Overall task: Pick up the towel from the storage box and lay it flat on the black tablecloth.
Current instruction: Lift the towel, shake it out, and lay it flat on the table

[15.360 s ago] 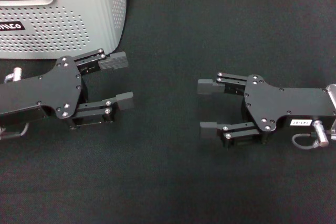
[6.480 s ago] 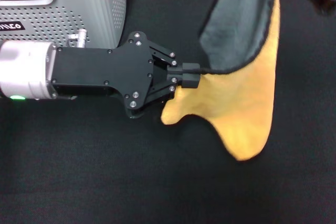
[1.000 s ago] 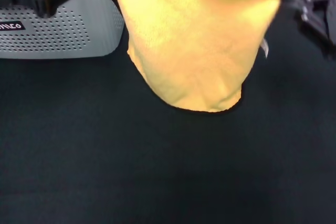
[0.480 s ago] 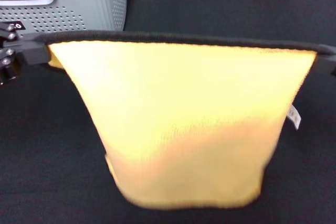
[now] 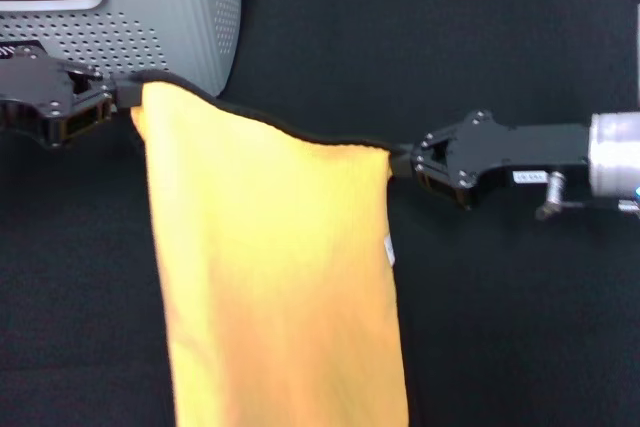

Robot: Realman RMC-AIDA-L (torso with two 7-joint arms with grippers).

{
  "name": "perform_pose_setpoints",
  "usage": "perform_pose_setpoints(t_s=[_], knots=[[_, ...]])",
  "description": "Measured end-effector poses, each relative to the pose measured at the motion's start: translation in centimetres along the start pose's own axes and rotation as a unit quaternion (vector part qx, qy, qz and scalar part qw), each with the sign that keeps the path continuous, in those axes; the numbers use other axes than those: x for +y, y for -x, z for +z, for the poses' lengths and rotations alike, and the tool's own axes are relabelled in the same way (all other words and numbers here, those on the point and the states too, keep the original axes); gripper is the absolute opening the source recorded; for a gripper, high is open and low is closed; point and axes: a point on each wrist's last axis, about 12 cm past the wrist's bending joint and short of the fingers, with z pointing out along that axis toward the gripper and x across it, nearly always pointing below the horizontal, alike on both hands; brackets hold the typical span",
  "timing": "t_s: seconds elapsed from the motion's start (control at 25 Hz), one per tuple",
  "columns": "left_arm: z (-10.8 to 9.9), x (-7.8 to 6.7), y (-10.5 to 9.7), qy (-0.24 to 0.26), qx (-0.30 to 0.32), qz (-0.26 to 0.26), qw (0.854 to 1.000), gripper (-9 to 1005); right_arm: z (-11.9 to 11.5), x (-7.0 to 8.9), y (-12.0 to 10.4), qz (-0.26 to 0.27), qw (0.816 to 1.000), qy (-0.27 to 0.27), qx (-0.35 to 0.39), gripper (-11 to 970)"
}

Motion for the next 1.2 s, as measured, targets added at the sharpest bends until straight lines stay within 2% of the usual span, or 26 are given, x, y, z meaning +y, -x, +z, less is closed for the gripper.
perform_pose_setpoints(t_s=[0.04, 0.2, 0.4, 0.6, 0.8, 0.96, 1.2], knots=[[0.6, 0.8, 0.0, 0.019, 0.028, 0.001, 0.999, 24, 0.3, -0.3, -0.1, -0.002, 1.000, -0.009, 0.006, 16], [2.0, 2.4, 0.1, 0.057, 0.082, 0.004, 0.995, 24, 0.4, -1.6, -0.1, -0.017, 0.998, -0.059, 0.018, 16], [3.2, 3.3, 0.2, 0.082, 0.117, 0.009, 0.990, 24, -0.3, -2.9, 0.5, -0.038, 0.993, -0.106, 0.019, 16], [5.6, 3.2, 0.8, 0.078, 0.149, 0.022, 0.985, 24, -1.0, -3.9, 1.2, -0.056, 0.990, -0.123, 0.030, 16], [8.1, 2.7, 1.2, 0.074, 0.173, 0.040, 0.981, 25, -0.7, -4.5, 1.4, -0.076, 0.987, -0.134, 0.054, 16], [9.2, 2.3, 1.9, 0.071, 0.179, 0.049, 0.980, 25, -0.5, -4.9, 1.7, -0.086, 0.984, -0.141, 0.065, 16], [9.7, 2.1, 2.5, 0.069, 0.180, 0.053, 0.980, 25, -1.0, -5.9, 1.8, -0.104, 0.975, -0.176, 0.083, 16]])
